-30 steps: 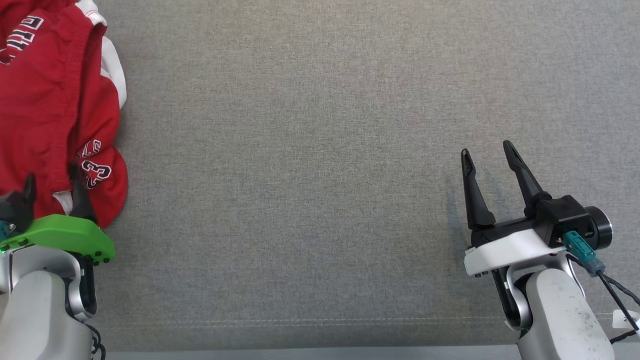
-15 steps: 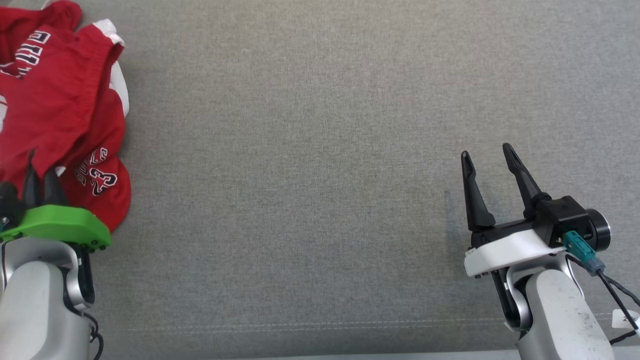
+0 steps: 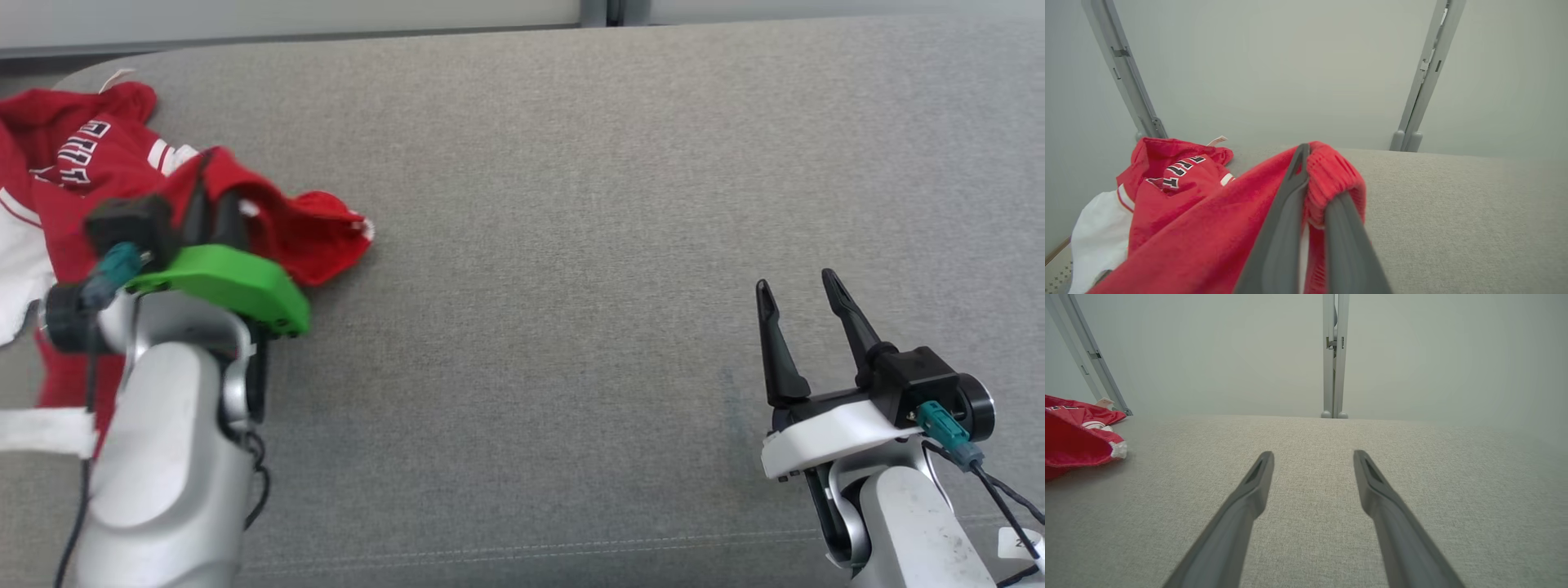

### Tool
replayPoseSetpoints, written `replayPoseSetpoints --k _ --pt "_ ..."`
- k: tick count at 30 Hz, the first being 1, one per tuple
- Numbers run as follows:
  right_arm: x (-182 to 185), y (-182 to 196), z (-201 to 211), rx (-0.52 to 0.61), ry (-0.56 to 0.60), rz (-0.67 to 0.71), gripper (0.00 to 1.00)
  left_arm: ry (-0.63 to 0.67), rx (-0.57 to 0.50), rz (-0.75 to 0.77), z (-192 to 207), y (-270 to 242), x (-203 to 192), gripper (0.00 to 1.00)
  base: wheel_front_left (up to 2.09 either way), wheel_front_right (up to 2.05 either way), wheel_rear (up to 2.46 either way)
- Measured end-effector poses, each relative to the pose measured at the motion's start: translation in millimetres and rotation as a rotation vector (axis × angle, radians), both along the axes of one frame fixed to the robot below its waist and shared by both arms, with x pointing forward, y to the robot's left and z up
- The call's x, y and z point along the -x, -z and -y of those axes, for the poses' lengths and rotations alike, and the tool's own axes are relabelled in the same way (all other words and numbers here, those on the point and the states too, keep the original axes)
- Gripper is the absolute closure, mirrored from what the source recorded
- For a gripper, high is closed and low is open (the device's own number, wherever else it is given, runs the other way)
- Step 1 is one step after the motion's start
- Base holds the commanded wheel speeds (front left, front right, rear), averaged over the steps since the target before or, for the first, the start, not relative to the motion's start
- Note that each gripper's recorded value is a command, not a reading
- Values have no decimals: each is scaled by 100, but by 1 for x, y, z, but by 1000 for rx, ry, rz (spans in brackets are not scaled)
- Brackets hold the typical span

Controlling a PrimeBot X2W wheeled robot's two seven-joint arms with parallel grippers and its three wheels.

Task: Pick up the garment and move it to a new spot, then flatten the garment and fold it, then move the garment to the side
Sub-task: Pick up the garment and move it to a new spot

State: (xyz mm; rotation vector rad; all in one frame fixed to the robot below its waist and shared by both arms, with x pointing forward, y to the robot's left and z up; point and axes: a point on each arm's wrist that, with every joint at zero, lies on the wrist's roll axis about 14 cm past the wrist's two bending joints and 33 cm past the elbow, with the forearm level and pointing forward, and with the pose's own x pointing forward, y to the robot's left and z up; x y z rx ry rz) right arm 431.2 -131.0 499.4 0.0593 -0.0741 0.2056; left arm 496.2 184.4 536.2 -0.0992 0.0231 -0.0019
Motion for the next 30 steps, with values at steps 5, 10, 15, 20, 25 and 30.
replayPoseSetpoints --k 5,10,15,20,25,30 --pt "9 -6 10 1 25 10 0 154 15 8 67 -12 -14 100 0 0 0" --pt "18 -9 25 0 65 15 0 294 18 21 128 -18 -23 100 0 0 0" --pt "28 -10 47 6 128 11 0 439 3 21 186 -16 -24 100 0 0 0" --pt "39 -10 70 12 195 4 0 604 13 38 246 -22 -15 100 0 0 0" --pt "51 -7 88 18 251 -10 0 771 26 36 305 -20 9 100 0 0 0" --pt "56 -6 99 23 283 -18 0 866 18 -21 337 5 30 100 0 0 0"
